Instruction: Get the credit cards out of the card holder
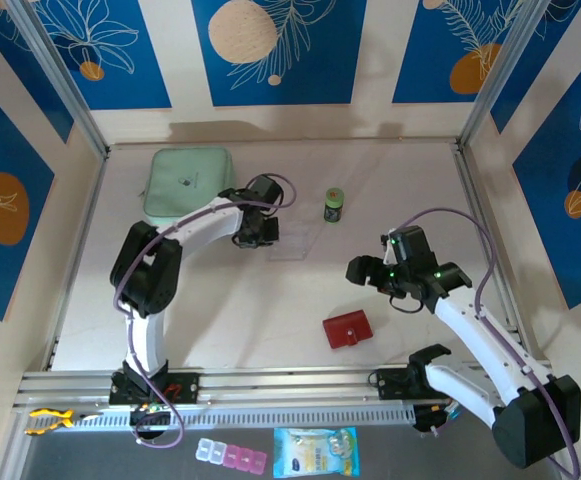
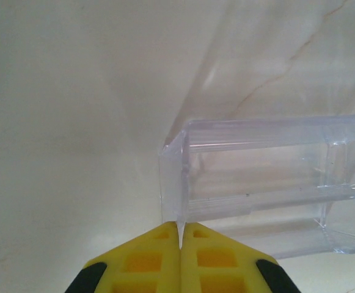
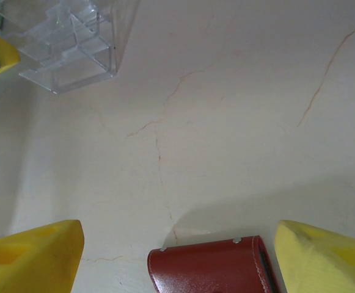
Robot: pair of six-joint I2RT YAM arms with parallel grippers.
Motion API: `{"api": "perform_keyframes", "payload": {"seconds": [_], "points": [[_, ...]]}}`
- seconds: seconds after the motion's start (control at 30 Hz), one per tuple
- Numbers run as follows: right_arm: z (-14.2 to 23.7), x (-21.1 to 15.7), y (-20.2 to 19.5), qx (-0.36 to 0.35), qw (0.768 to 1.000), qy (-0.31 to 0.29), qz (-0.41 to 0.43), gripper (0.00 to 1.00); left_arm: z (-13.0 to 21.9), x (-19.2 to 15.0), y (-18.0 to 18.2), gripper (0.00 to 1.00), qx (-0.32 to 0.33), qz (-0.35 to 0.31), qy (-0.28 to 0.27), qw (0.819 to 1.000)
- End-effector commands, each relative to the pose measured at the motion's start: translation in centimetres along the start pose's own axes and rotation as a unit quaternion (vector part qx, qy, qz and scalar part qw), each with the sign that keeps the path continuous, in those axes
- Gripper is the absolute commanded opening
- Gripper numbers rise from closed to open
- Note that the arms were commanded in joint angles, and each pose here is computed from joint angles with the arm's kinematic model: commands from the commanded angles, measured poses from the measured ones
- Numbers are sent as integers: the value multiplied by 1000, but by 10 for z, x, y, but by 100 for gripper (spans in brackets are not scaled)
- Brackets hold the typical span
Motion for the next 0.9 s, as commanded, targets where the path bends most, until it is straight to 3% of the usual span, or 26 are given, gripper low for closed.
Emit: {"api": "perform_keyframes", "payload": {"seconds": [0.0,0.87], "points": [[1,-9,-4,7,1000,21,-2,82,0,6,-7,1,6,16,3,1000],[5,-4,3,18,999,25,-23,82,5,8,-3,11,25,-10,-9,1000]]}}
Point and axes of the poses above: each hand's point on the last joint's axis, 136 mm out from that joint toward the fingers, its own z axis back along the fingers, its own y axis along the line the jaws close on, x = y × z, the point moved 8 cm from there along z, back along the fingers, and after that the axes turned 1 degree about z, right-handed, at the moved point
